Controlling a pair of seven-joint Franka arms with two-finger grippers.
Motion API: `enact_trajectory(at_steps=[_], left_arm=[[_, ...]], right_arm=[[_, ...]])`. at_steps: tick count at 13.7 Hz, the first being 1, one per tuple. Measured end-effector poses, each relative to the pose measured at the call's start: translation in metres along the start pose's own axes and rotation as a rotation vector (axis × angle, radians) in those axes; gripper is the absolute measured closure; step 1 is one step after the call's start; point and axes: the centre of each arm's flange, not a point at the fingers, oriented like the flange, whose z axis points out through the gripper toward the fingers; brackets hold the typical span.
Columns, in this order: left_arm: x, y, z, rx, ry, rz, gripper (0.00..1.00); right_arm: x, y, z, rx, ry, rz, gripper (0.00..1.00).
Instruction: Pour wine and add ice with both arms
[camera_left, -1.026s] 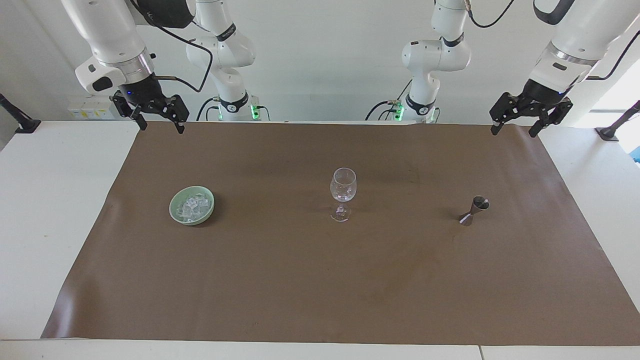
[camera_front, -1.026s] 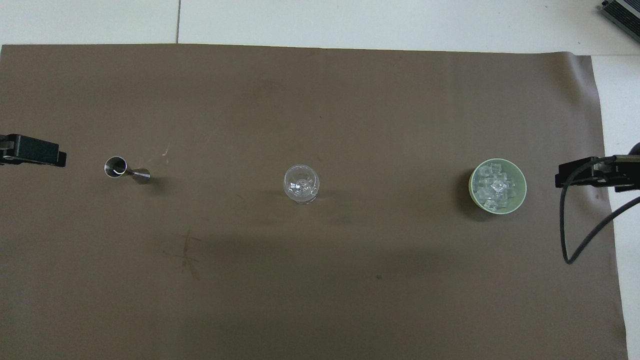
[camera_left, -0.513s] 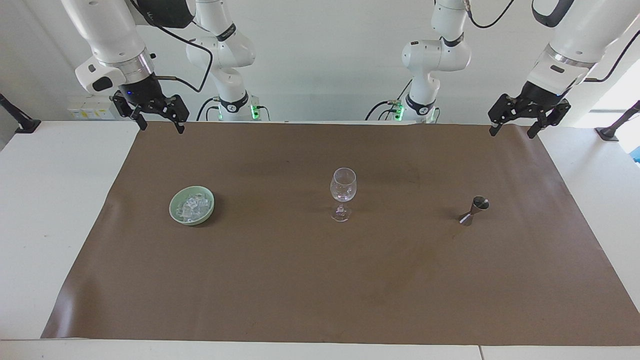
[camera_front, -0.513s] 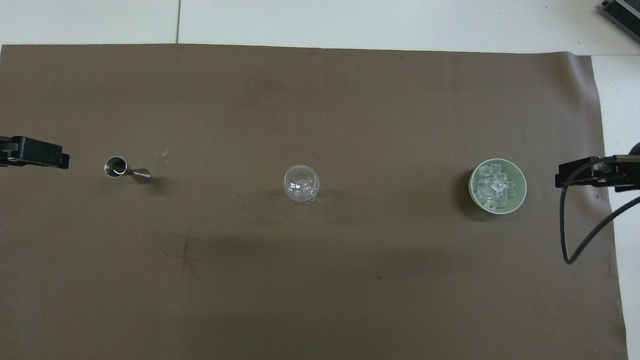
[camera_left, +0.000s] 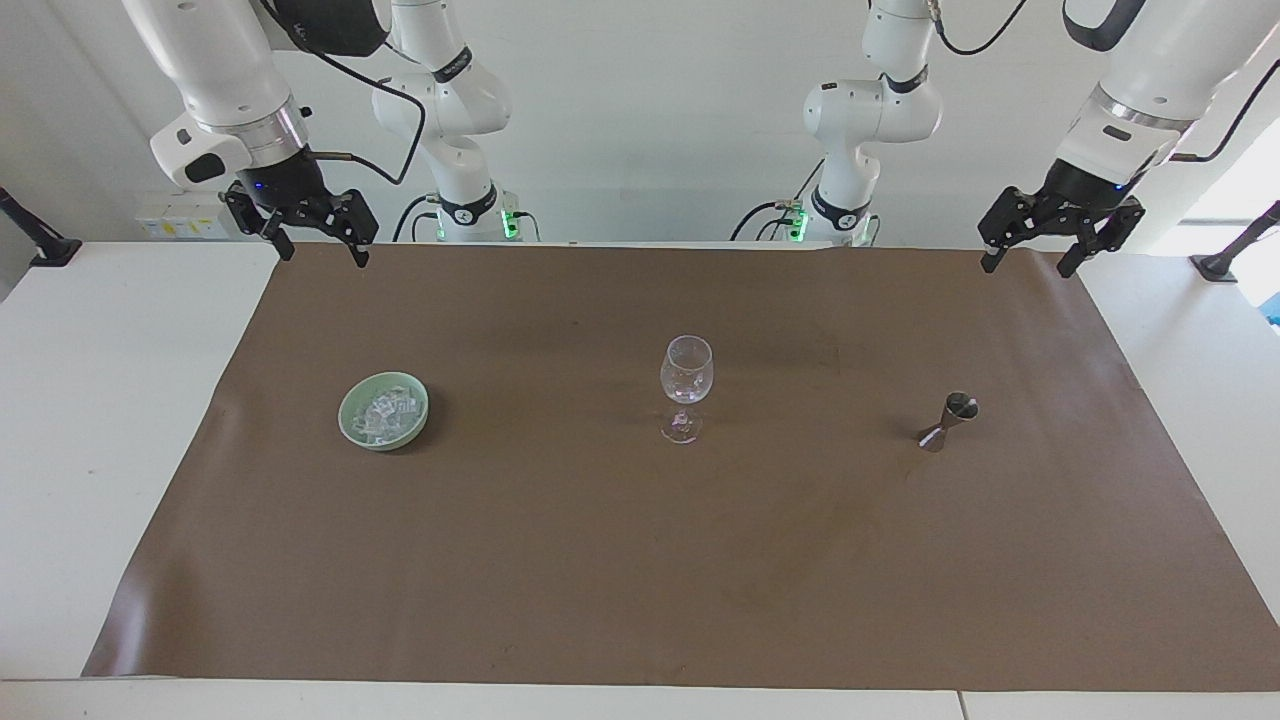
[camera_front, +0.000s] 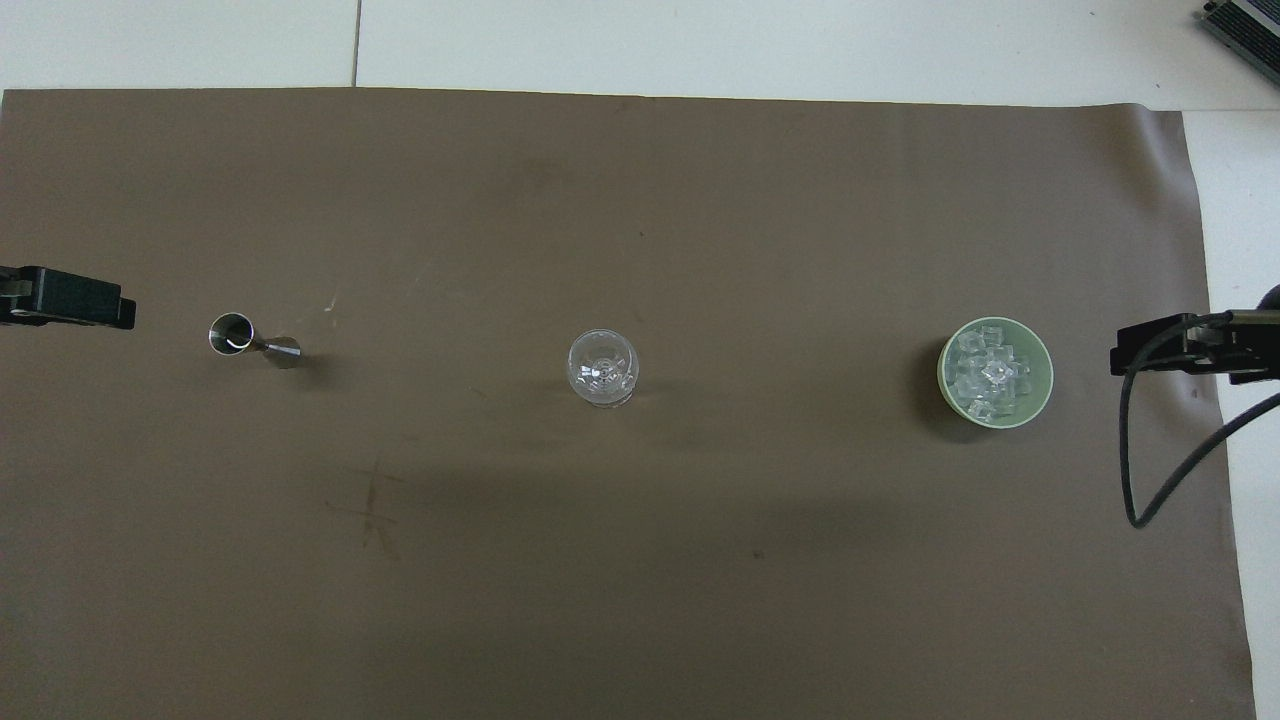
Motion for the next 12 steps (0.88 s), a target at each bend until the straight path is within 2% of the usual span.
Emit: enact_trajectory(at_steps=[12], left_arm=[[0.0013,-0.0003,-0.0015,0.001,0.013,0.000,0.00]], right_arm=[[0.0000,0.0000,0.0000,0.000,0.000,0.000,0.00]])
